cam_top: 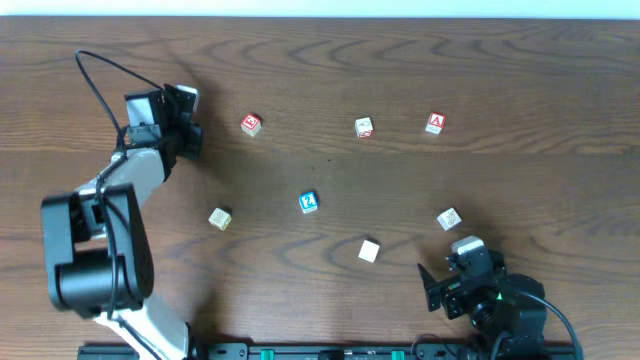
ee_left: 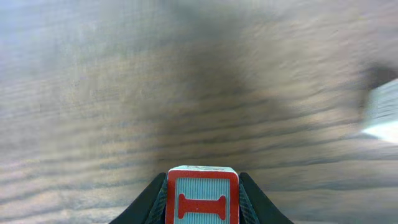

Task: Spell out Ai2
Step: 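Lift the red 'I' block and carry it toward table center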

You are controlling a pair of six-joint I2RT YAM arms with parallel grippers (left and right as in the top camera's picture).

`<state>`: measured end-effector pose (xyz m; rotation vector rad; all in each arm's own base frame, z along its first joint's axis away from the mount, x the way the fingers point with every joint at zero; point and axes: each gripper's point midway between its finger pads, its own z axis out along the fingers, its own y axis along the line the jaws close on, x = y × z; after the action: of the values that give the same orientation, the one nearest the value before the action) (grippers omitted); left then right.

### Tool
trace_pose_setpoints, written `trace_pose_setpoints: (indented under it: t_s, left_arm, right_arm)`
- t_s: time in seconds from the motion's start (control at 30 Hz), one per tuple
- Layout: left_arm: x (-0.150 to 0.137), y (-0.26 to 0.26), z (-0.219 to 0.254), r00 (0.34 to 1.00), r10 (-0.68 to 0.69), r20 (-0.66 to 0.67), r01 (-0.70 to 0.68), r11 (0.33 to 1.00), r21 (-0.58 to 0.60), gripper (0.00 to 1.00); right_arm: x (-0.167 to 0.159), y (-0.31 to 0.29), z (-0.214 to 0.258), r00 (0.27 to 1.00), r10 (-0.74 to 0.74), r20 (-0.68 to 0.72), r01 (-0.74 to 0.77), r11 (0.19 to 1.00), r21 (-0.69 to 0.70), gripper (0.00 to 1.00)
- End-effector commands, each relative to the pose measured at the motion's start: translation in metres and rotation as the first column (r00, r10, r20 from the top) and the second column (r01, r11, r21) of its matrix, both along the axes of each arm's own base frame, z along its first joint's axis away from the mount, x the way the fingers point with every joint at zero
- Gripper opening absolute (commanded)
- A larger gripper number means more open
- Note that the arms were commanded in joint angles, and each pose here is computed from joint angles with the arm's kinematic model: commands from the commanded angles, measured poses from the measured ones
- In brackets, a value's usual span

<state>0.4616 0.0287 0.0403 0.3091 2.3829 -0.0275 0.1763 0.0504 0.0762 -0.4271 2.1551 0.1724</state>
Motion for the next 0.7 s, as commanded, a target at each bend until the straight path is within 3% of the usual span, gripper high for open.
trace_pose_setpoints:
  t_s: [0.0, 0.1, 0.17, 0.23, 0.4, 0.57, 0.67]
  left_arm:
    - [0.007, -0.040, 0.072, 0.972, -0.163, 0.167, 0.186, 0.974, -0.132, 0.05]
    - [-0.016, -0.084, 0.118, 0.903, -0.334, 0.271, 0.403, 0.876, -0.264, 0.05]
    - [-0.032, -0.105, 0.138, 0.855, -0.414, 0.314, 0.501, 0.816, -0.288, 0.05]
    - [-0.041, -0.119, 0.146, 0.830, -0.455, 0.322, 0.540, 0.800, -0.263, 0.05]
    - [-0.054, -0.166, 0.142, 0.770, -0.589, 0.246, 0.625, 0.773, -0.106, 0.05]
    - [-0.068, -0.204, 0.128, 0.669, -0.741, 0.054, 0.728, 0.668, 0.152, 0.05]
    - [-0.068, -0.224, 0.130, 0.596, -0.803, 0.005, 0.780, 0.581, 0.235, 0.05]
  right_arm:
    - [-0.001, 0.000, -0.004, 1.000, -0.008, -0.013, 0.008, 1.000, 0.016, 0.99]
    - [-0.001, 0.000, -0.004, 1.000, -0.008, -0.013, 0.008, 1.000, 0.016, 0.99]
    - [-0.001, 0.000, -0.004, 1.000, -0.008, -0.013, 0.008, 1.000, 0.016, 1.00]
    - [-0.001, 0.000, -0.004, 1.000, -0.008, -0.013, 0.008, 1.000, 0.016, 0.99]
    - [-0.001, 0.000, -0.004, 1.000, -0.008, -0.013, 0.008, 1.000, 0.016, 0.99]
    - [-0.001, 0.000, -0.004, 1.000, -0.008, -0.013, 0.008, 1.000, 0.016, 0.99]
    - [-0.001, 0.000, -0.004, 1.000, -0.008, -0.013, 0.008, 1.000, 0.016, 0.99]
